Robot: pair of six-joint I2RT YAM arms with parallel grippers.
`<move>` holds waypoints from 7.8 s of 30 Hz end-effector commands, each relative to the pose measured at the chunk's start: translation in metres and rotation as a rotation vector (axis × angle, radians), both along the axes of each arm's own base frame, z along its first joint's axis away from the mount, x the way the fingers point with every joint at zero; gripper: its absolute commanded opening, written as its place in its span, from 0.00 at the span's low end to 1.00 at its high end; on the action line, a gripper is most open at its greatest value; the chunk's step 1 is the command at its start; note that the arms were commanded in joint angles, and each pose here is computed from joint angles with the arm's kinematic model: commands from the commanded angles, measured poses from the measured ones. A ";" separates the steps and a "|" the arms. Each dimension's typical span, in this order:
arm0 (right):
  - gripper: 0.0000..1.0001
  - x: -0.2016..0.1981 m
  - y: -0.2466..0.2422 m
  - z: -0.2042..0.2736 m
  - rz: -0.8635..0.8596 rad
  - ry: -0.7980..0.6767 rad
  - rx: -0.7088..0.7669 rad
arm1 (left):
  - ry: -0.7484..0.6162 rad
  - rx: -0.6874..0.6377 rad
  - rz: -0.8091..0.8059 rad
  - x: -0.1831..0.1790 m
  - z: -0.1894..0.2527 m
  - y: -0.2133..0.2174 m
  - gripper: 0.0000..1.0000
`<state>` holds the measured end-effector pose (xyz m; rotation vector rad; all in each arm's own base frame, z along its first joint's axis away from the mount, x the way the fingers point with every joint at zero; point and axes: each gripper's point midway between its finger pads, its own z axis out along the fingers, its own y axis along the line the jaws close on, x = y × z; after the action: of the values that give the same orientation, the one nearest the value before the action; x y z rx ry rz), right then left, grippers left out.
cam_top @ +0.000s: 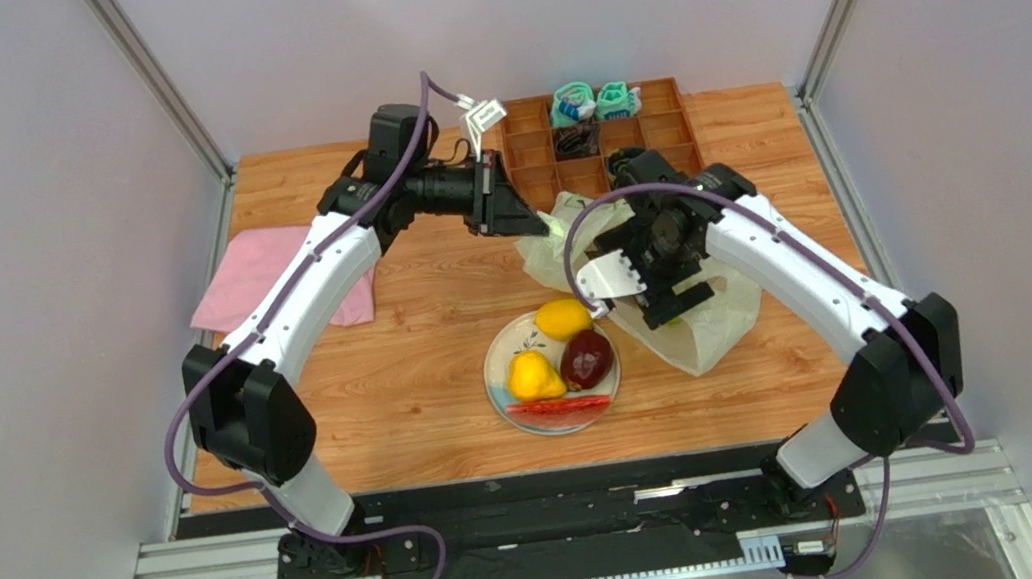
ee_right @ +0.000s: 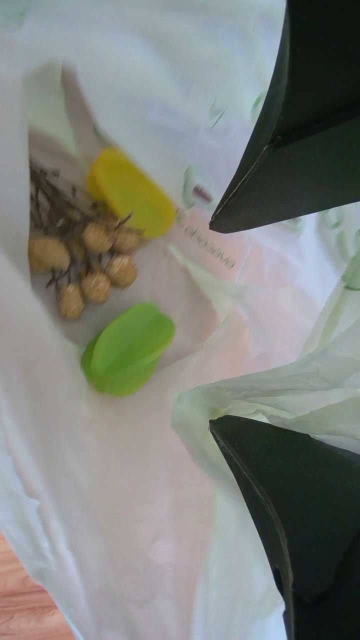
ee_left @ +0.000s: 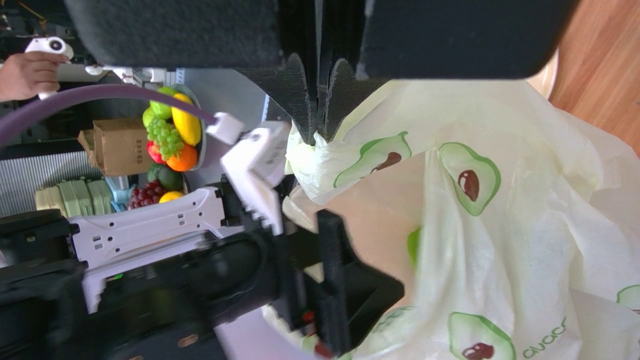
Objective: Take the fake fruits out of the plastic bag
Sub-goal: Take out the fake fruit from the plastic bag, then place the fake fruit on the plate, then adjust the plastic bag at the center of the board.
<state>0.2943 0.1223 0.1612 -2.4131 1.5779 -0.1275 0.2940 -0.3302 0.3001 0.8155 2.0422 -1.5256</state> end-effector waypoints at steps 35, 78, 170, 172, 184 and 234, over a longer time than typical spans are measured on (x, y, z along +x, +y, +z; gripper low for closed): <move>0.91 0.001 0.020 -0.021 0.102 0.006 0.005 | -0.109 -0.023 -0.020 -0.017 0.025 0.005 0.00; 0.34 -0.046 0.021 0.056 -0.321 0.092 0.266 | -0.111 -0.046 -0.020 -0.014 0.032 0.004 0.00; 0.65 -0.049 0.114 0.035 -0.662 0.122 0.499 | -0.081 0.414 0.258 -0.025 -0.088 0.156 0.98; 0.66 -0.040 0.114 0.033 -0.689 0.117 0.501 | -0.069 0.446 0.252 -0.025 -0.095 0.150 0.98; 0.60 -0.014 0.088 0.004 -0.785 0.057 0.428 | 0.053 0.609 0.280 0.014 -0.132 0.133 0.84; 0.65 0.120 0.121 -0.028 -0.607 -0.228 0.354 | -0.145 0.179 -0.030 -0.047 0.009 0.076 0.00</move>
<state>0.3747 0.2317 0.1194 -1.6726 2.0319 -0.1085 0.2469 -0.2520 0.2983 0.9535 2.1474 -1.2616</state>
